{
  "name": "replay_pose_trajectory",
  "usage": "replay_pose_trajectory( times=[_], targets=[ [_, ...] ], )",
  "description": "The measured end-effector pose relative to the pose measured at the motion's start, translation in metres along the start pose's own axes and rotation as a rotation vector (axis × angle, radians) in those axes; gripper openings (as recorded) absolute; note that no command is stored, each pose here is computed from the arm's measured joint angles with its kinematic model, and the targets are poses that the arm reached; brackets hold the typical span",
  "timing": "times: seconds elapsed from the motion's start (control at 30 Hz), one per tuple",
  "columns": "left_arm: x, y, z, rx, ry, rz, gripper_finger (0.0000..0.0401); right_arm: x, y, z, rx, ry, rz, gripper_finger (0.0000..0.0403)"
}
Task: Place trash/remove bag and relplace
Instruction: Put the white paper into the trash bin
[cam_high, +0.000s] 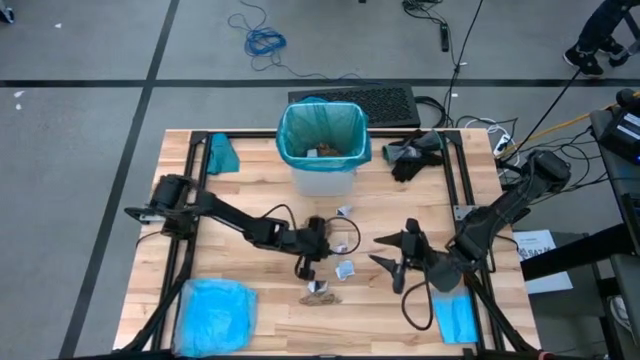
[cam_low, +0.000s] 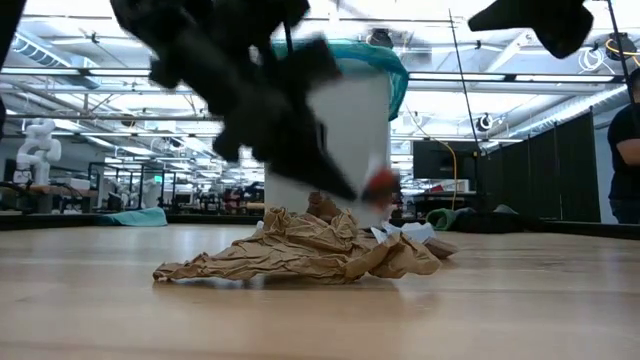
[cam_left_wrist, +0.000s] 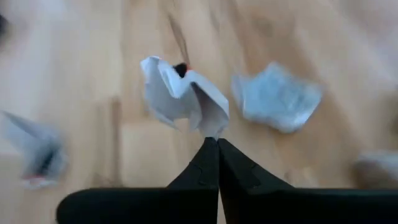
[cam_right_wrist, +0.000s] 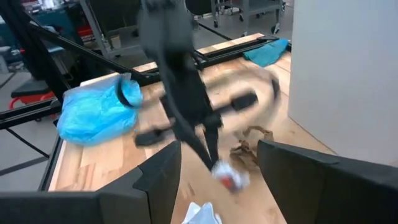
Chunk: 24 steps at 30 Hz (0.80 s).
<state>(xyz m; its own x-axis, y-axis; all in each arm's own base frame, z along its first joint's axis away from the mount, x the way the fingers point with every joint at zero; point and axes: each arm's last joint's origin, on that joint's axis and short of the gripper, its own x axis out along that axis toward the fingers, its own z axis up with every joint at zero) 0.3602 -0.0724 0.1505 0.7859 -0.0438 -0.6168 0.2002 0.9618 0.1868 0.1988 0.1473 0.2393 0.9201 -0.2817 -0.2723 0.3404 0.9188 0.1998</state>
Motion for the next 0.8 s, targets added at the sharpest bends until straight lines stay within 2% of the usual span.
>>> replay_pose_trajectory(
  times=[0.2, 0.37, 0.57, 0.8],
  targets=[
    [-0.066, 0.003, 0.055, 0.154, -0.087, 0.127, 0.0001, -0.002, -0.004, -0.013, 0.029, 0.003, -0.017, 0.0203],
    [-0.126, 0.035, 0.095, 0.270, -0.113, 0.322, 0.0000, 0.006, -0.003, -0.031, 0.039, 0.038, -0.040, 0.0203],
    [-0.180, 0.101, 0.114, 0.255, -0.060, 0.469, 0.0000, 0.021, 0.007, -0.058, 0.039, 0.124, -0.008, 0.0203],
    [-0.218, 0.155, 0.121, 0.192, -0.051, 0.450, 0.0000, 0.043, 0.013, -0.084, 0.033, 0.156, 0.003, 0.0203]
  ],
)
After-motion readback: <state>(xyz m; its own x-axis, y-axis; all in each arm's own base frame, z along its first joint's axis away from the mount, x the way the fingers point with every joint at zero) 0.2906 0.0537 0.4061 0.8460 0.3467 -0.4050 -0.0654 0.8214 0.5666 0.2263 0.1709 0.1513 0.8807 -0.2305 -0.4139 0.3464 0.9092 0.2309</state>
